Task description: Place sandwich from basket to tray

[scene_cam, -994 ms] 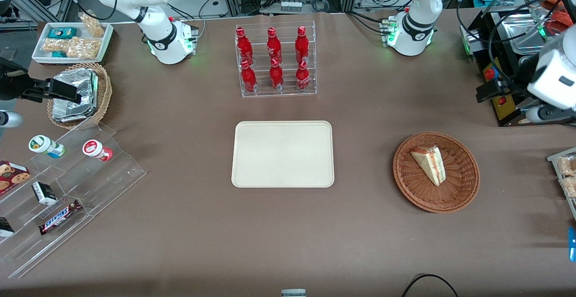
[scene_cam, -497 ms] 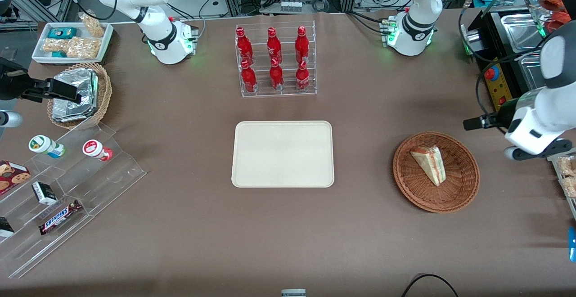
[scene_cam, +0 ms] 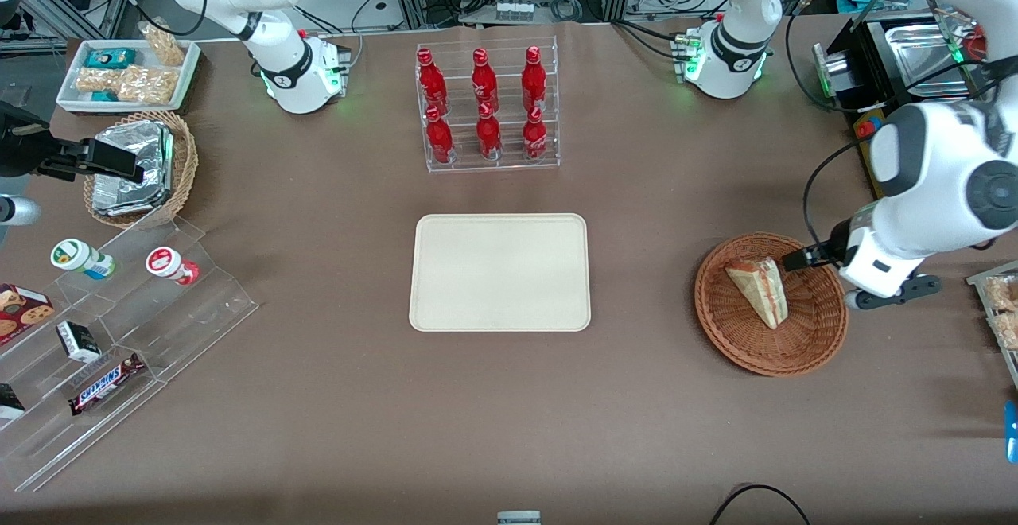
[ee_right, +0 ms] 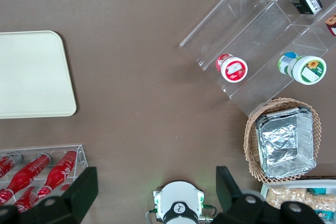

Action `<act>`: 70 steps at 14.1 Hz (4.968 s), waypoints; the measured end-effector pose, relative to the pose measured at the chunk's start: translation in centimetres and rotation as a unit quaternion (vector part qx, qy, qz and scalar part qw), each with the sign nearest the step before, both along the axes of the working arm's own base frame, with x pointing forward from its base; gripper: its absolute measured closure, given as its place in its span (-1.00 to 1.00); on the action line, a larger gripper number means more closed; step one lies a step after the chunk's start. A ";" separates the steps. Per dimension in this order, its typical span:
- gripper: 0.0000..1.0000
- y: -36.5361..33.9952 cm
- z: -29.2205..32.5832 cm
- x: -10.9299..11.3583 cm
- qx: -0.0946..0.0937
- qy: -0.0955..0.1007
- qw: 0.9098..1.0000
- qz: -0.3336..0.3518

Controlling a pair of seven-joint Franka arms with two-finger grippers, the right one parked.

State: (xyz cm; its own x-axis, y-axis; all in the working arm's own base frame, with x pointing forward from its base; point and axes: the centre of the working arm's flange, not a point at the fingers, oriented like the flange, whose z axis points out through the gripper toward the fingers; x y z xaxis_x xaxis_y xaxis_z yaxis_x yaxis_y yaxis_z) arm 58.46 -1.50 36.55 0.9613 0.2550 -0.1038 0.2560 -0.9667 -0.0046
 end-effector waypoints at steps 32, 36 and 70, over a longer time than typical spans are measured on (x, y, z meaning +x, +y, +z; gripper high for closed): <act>0.51 -7.5 -4.0 0.7 -0.014 -0.049 0.994 0.093; 0.71 -21.6 -0.2 -2.8 -0.007 -0.034 0.999 0.006; -1.00 -25.9 17.7 -5.2 0.060 0.039 0.996 -0.057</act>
